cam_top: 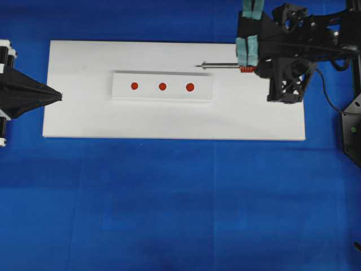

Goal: Touch the tip of the soldering iron to the mark.
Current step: 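Lift the iron off the right red dot, then carry the iron back down to its spot in front of the board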

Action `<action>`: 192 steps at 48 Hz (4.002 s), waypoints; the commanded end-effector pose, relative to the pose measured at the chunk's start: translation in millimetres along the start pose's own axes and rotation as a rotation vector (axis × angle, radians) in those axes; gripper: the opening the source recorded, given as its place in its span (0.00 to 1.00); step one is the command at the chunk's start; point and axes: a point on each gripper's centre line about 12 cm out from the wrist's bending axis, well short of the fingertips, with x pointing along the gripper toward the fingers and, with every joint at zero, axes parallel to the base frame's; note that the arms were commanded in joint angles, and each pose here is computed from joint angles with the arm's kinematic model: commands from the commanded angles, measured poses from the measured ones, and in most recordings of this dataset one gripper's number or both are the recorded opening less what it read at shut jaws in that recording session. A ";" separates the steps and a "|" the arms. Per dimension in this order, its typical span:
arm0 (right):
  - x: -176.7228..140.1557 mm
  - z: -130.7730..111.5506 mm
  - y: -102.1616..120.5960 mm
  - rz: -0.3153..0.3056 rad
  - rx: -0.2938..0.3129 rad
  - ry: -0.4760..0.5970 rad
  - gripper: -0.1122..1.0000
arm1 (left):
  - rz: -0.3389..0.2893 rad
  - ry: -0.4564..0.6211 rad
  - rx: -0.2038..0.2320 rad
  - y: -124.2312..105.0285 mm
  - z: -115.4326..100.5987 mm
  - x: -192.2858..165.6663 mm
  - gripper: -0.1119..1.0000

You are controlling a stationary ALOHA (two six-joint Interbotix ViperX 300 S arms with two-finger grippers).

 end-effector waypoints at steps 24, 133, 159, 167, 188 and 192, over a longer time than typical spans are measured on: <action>-16.4 4.7 4.3 0.011 0.005 -0.035 0.16 | 0.001 -0.017 0.000 0.2 4.9 1.2 0.10; 30.1 71.8 219.0 0.140 0.024 -0.184 0.16 | -0.005 -0.018 -0.026 -1.0 5.2 0.0 0.10; 51.3 80.5 228.9 0.151 -0.010 -0.193 0.16 | -0.009 -0.018 -0.026 -1.6 5.2 -0.1 0.10; 67.3 76.3 234.3 0.171 -0.018 -0.193 0.16 | -0.009 -0.018 -0.026 -1.6 5.2 -0.1 0.10; 136.9 57.5 245.6 0.247 -0.024 -0.199 0.16 | -0.008 -0.011 -0.028 -1.5 1.7 -0.9 0.10; 146.0 53.5 247.1 0.262 -0.026 -0.202 0.16 | -0.008 -0.011 -0.026 -1.5 1.7 -0.9 0.10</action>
